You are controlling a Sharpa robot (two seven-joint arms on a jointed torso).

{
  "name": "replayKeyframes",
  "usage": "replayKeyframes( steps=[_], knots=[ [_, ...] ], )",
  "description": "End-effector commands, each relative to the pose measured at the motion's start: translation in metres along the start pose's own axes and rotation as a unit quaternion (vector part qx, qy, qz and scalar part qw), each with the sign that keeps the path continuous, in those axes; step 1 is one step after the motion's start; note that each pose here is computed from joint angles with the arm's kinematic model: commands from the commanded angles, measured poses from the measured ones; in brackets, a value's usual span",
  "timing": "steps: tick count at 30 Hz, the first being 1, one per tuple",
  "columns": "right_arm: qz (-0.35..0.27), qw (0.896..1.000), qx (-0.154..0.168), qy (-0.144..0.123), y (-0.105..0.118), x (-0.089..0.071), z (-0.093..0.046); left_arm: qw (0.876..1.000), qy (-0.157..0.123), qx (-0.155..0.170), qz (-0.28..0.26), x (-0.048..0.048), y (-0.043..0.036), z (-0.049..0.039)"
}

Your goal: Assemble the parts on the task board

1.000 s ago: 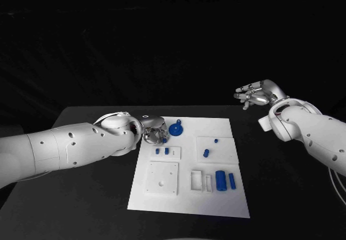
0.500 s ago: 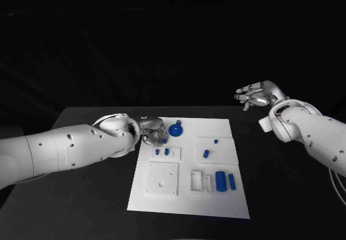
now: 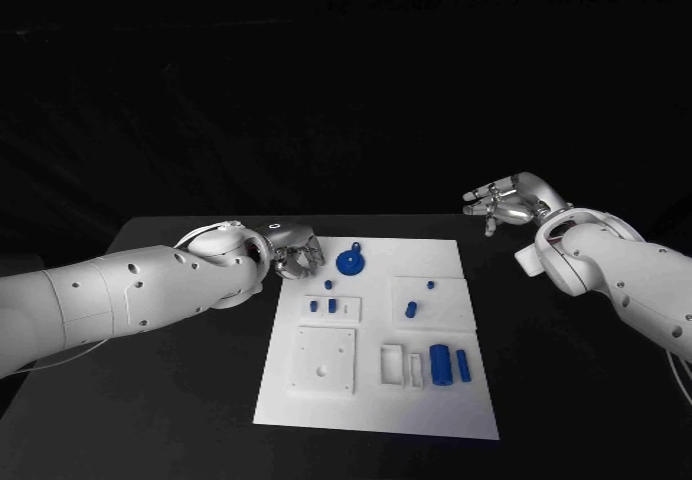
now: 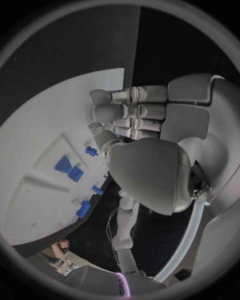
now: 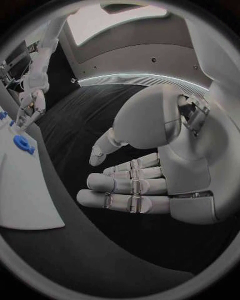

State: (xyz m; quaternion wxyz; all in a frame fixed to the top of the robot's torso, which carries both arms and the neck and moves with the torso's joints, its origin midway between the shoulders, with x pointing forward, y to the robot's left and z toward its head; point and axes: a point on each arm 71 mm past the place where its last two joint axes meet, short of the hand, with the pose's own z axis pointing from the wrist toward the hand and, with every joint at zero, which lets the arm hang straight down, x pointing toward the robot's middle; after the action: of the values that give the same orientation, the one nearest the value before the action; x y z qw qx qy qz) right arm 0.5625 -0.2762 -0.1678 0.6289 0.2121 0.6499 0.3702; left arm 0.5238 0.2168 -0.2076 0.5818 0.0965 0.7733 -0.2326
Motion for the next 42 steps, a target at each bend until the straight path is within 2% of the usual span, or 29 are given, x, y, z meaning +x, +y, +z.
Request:
replayKeyframes(
  steps=[1, 3, 5, 10, 13, 15, 17, 22, 30, 42],
  knots=[
    [-0.037, 0.997, -0.021, 0.067, 0.005, 0.013, -0.007, 0.994, -0.048, -0.01, -0.093, -0.0133, 0.0086, 0.0016],
    [-0.055, 0.995, -0.028, 0.084, 0.007, 0.017, -0.013, 0.986, -0.068, -0.024, -0.153, -0.0202, 0.016, 0.002],
    [-0.074, 0.992, -0.034, 0.098, 0.01, 0.021, -0.019, 0.972, -0.088, -0.034, -0.217, -0.026, 0.0225, 0.0019],
    [-0.141, 0.981, -0.055, 0.124, 0.017, 0.036, -0.034, 0.918, -0.131, -0.049, -0.372, -0.0362, 0.0345, 0.002],
    [-0.181, 0.972, -0.069, 0.134, 0.024, 0.045, -0.043, 0.878, -0.13, -0.045, -0.458, -0.0365, 0.0365, 0.0026],
    [-0.205, 0.966, -0.076, 0.138, 0.028, 0.051, -0.047, 0.858, -0.131, -0.039, -0.495, -0.0368, 0.0358, 0.0031],
    [-0.227, 0.96, -0.083, 0.142, 0.033, 0.058, -0.052, 0.843, -0.131, -0.031, -0.52, -0.0371, 0.0341, 0.0037],
    [-0.271, 0.947, -0.094, 0.145, 0.042, 0.072, -0.06, 0.829, -0.136, -0.016, -0.543, -0.0381, 0.0301, 0.0044],
    [-0.309, 0.935, -0.103, 0.143, 0.045, 0.091, -0.066, 0.825, -0.14, -0.003, -0.547, -0.0391, 0.0263, 0.0043],
    [-0.338, 0.925, -0.117, 0.13, 0.045, 0.106, -0.066, 0.824, -0.132, 0.008, -0.552, -0.0382, 0.0202, 0.005]
  ],
)
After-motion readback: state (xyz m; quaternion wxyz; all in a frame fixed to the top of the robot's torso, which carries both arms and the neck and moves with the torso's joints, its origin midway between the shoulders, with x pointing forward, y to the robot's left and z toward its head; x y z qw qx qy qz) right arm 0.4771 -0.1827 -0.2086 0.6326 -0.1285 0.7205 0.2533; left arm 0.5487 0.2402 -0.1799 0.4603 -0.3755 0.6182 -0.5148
